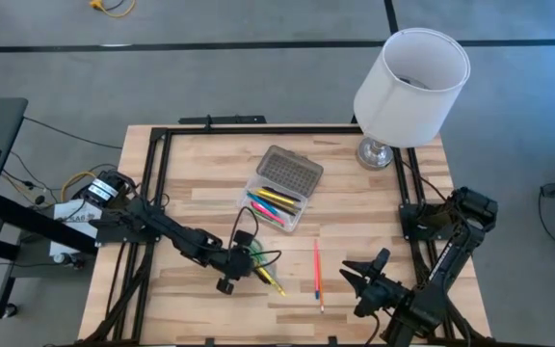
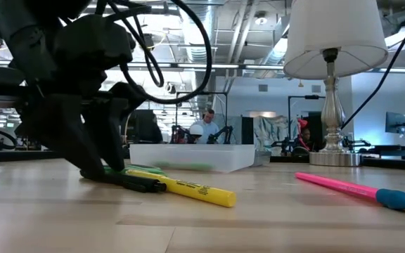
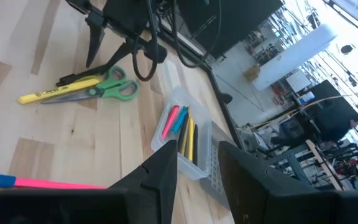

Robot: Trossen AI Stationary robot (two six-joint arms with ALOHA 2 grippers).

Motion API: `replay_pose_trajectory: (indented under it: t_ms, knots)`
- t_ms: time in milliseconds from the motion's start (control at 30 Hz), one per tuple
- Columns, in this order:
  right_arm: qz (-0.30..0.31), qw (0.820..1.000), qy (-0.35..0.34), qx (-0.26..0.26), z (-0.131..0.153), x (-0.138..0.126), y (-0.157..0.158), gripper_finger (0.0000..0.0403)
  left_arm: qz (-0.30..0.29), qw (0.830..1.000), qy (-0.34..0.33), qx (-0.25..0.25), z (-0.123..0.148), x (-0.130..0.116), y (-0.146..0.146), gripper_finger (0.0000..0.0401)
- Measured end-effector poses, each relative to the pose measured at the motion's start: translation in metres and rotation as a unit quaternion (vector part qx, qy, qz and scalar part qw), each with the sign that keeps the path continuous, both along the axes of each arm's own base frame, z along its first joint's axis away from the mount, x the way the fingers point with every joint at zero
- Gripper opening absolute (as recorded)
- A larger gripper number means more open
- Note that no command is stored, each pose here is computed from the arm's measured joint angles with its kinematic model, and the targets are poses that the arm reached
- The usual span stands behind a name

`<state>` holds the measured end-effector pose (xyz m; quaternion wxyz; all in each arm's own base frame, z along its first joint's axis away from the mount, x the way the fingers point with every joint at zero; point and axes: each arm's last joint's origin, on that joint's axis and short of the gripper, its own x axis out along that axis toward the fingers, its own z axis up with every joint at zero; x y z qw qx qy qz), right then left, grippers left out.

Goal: Pick & place school supplies into a supply box
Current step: Put the black pen into the gray supply box

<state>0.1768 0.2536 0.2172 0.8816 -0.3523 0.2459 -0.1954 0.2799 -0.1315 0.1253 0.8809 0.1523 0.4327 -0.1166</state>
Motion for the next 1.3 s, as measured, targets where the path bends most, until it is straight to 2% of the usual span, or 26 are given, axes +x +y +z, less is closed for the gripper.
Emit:
replay_pose_trajectory:
  t_ms: [600,1033,1167,1300]
  knots:
    - [-0.018,1.000,0.003,0.002,0.000,0.009,-0.006,0.0113,0.016,0.999,0.017,-0.035,-0.012,0.000,0.003,0.0112]
    - [-0.020,1.000,0.003,0.002,0.000,0.010,-0.007,0.0113,0.007,0.999,0.019,-0.033,-0.012,-0.001,0.002,0.0037]
    - [-0.020,1.000,0.003,0.003,0.000,0.010,-0.007,0.0113,0.019,0.997,0.035,-0.059,-0.013,-0.002,0.002,0.0033]
    - [-0.020,1.000,0.004,0.003,0.000,0.010,-0.007,0.0113,0.055,0.993,0.064,-0.082,-0.015,-0.006,0.002,0.0044]
